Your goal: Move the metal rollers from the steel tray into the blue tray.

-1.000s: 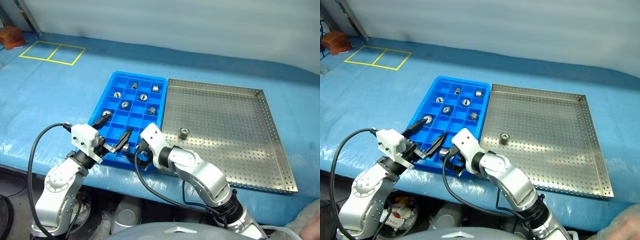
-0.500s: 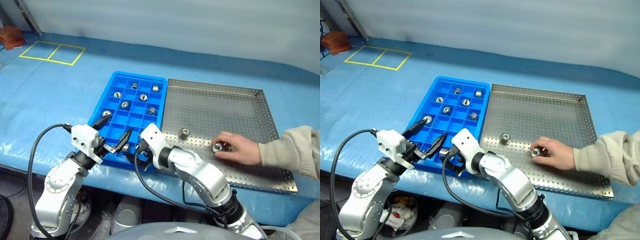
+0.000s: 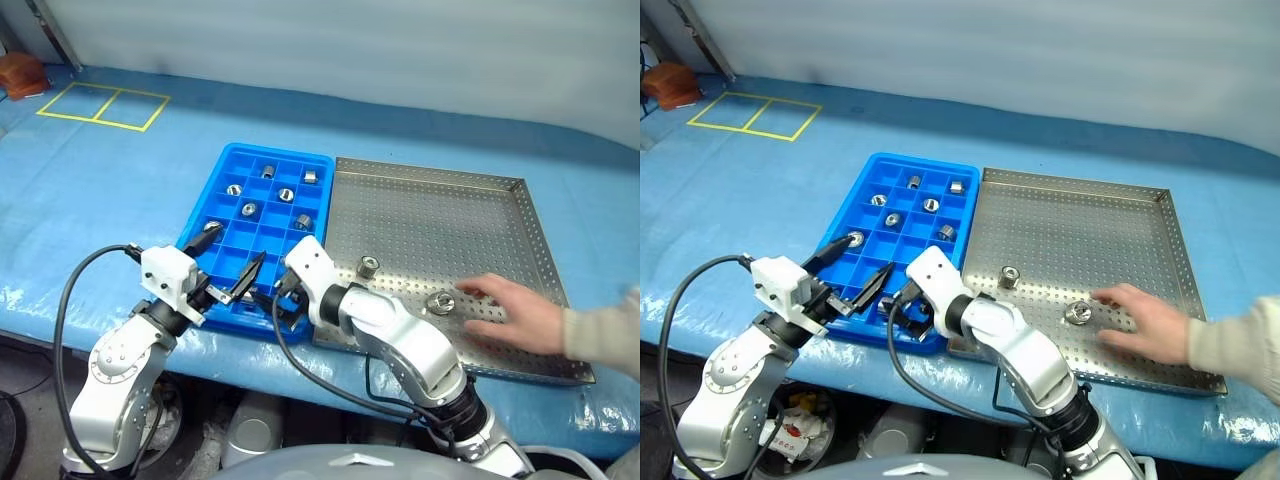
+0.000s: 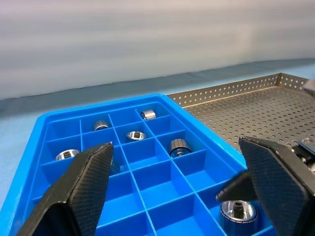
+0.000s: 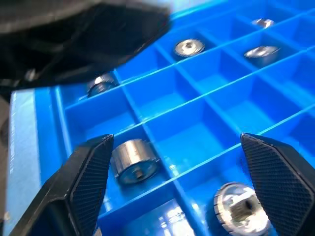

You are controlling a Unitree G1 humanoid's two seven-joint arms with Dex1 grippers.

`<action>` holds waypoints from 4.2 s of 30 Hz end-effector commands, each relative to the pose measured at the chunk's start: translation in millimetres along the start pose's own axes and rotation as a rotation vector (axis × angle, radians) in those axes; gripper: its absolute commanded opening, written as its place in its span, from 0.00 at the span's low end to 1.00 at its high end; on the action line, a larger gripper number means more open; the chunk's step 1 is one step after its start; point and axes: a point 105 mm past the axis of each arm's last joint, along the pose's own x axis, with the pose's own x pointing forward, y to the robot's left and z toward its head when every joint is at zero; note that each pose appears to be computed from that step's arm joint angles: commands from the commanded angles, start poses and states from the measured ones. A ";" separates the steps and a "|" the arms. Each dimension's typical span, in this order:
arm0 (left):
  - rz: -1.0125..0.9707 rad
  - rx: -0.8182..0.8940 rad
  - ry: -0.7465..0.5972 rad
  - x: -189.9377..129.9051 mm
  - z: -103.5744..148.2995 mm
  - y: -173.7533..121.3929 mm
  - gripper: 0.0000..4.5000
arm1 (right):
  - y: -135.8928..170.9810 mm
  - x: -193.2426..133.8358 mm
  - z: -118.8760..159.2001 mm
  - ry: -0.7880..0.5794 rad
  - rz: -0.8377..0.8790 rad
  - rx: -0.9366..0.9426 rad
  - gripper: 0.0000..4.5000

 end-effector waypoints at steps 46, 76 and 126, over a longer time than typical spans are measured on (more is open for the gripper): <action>-0.731 0.244 0.485 148.1 -53.5 -62.3 1.00 | -69.7 -150.9 -16.9 -0.001 -0.770 0.064 0.96; -0.411 0.065 0.295 149.5 10.4 -6.0 0.39 | -62.5 -128.2 -2.9 -0.055 -0.679 0.038 0.97; 0.222 -0.046 0.603 3.8 -51.6 48.0 0.76 | -14.3 -65.0 18.0 -0.114 -0.110 -0.099 0.97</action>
